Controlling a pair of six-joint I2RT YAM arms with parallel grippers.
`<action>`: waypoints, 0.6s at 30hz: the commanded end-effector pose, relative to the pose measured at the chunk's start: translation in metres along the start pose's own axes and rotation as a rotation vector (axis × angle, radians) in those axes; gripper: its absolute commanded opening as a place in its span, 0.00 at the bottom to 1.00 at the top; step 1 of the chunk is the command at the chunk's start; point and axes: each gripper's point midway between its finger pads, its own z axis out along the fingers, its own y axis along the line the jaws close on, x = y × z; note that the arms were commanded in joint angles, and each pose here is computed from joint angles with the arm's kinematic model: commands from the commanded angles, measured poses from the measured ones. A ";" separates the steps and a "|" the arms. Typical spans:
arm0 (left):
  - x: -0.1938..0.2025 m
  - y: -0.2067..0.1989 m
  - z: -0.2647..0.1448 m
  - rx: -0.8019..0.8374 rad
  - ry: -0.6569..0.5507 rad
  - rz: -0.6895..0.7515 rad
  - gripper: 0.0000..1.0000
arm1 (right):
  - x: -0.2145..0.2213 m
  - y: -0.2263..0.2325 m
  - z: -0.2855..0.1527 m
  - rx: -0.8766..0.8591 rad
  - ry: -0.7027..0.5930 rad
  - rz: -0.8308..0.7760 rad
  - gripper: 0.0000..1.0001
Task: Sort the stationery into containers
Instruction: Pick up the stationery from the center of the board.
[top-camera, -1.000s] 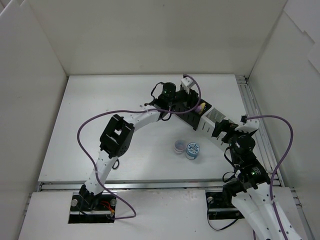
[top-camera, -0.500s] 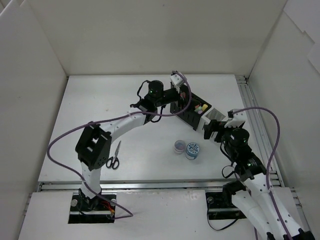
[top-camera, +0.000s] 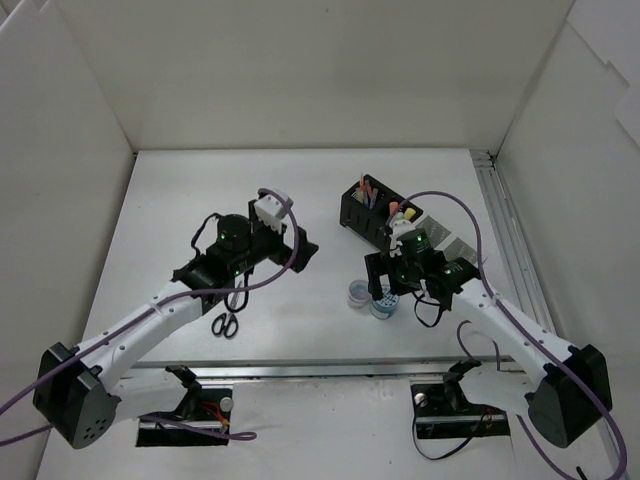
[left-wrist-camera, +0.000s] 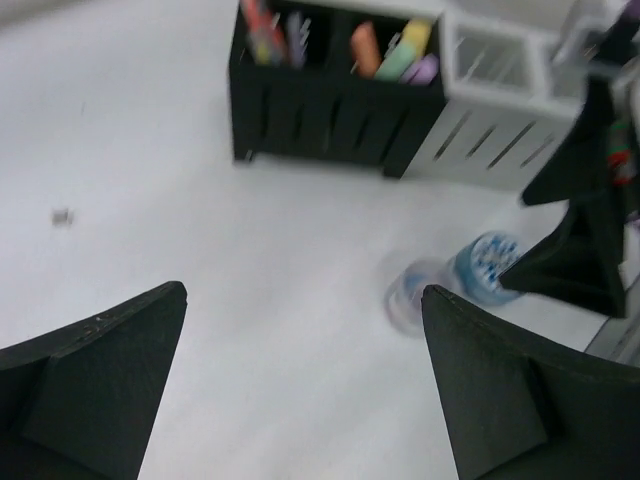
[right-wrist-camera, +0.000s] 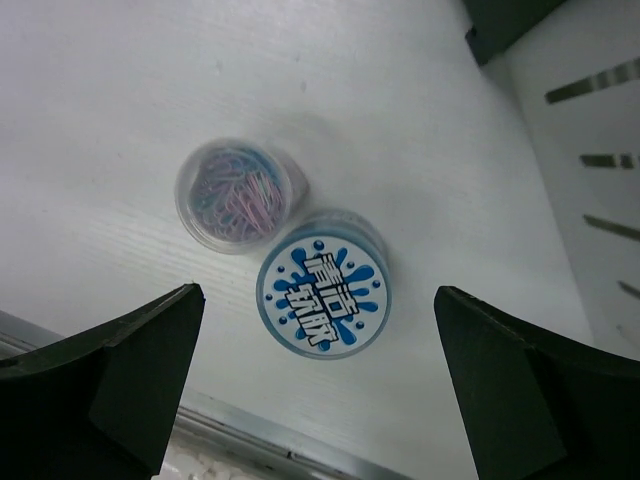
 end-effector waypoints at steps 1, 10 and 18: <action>0.023 0.029 -0.028 -0.182 0.031 -0.065 1.00 | 0.016 -0.001 0.000 0.049 0.097 0.064 0.98; 0.051 0.049 -0.064 -0.313 0.021 -0.131 0.99 | 0.048 -0.017 0.025 0.210 0.228 0.113 0.95; 0.055 0.060 -0.064 -0.365 0.035 -0.134 1.00 | 0.057 -0.009 0.038 0.235 0.275 0.075 0.86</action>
